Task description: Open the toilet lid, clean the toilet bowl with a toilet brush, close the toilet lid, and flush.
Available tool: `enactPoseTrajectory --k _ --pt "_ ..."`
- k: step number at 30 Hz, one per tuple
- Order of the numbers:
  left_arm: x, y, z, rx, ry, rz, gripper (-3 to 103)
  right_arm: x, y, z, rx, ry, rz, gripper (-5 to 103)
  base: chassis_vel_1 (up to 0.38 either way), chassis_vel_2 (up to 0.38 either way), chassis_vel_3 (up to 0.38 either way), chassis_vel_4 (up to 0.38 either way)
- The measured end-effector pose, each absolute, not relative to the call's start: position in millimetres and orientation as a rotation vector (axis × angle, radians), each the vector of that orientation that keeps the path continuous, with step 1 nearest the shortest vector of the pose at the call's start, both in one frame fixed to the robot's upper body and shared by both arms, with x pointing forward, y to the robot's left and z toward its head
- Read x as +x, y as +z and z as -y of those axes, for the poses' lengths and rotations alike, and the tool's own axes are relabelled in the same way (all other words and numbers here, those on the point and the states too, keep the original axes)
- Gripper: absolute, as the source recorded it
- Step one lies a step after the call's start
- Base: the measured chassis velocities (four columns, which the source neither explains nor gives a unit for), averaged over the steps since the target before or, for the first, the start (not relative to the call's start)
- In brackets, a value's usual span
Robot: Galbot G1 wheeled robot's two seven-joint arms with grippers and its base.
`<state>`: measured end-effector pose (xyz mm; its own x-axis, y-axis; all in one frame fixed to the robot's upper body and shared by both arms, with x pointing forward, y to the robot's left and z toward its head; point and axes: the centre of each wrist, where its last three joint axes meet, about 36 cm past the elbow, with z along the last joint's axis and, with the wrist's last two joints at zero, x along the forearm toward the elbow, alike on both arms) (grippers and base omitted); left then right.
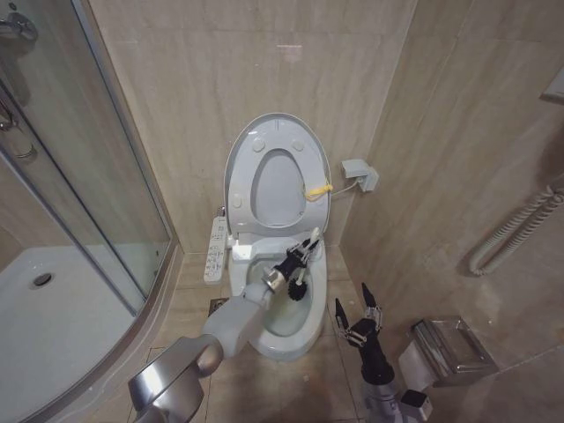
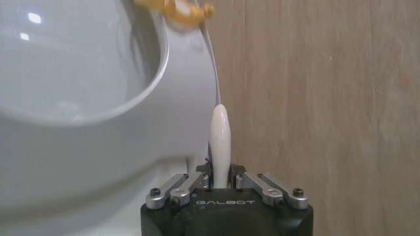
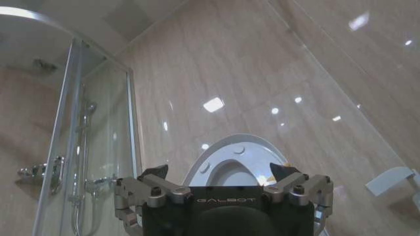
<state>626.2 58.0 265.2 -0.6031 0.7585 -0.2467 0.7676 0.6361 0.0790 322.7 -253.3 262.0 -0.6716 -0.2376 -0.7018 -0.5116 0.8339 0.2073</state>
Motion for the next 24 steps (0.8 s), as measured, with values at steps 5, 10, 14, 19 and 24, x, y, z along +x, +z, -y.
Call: enactPoseTrajectory --k 5,10,14,19,24 --pt "616.6 249.5 -93.8 1.239 -0.019 -2.625 18 324.0 262.4 251.8 -0.547 0.515 -2.312 100 0.0 0.0 0.0 0.0" --pt "618.0 246.9 -120.3 1.239 0.026 -2.636 18 325.0 260.2 244.8 -0.556 0.526 -2.31 100 0.0 0.0 0.0 0.0" --pt "619.0 252.8 -114.0 1.239 -0.002 -2.615 18 324.7 260.1 246.4 -0.559 0.522 -2.312 100 0.0 0.0 0.0 0.0" --pt "625.7 286.9 -55.3 1.239 -0.152 -2.493 18 324.3 260.7 251.0 -0.557 0.513 -2.315 100 0.0 0.0 0.0 0.0" --pt "628.8 295.2 -32.5 1.248 -0.179 -2.469 18 324.0 261.0 253.2 -0.554 0.514 -2.314 100 0.0 0.0 0.0 0.0"
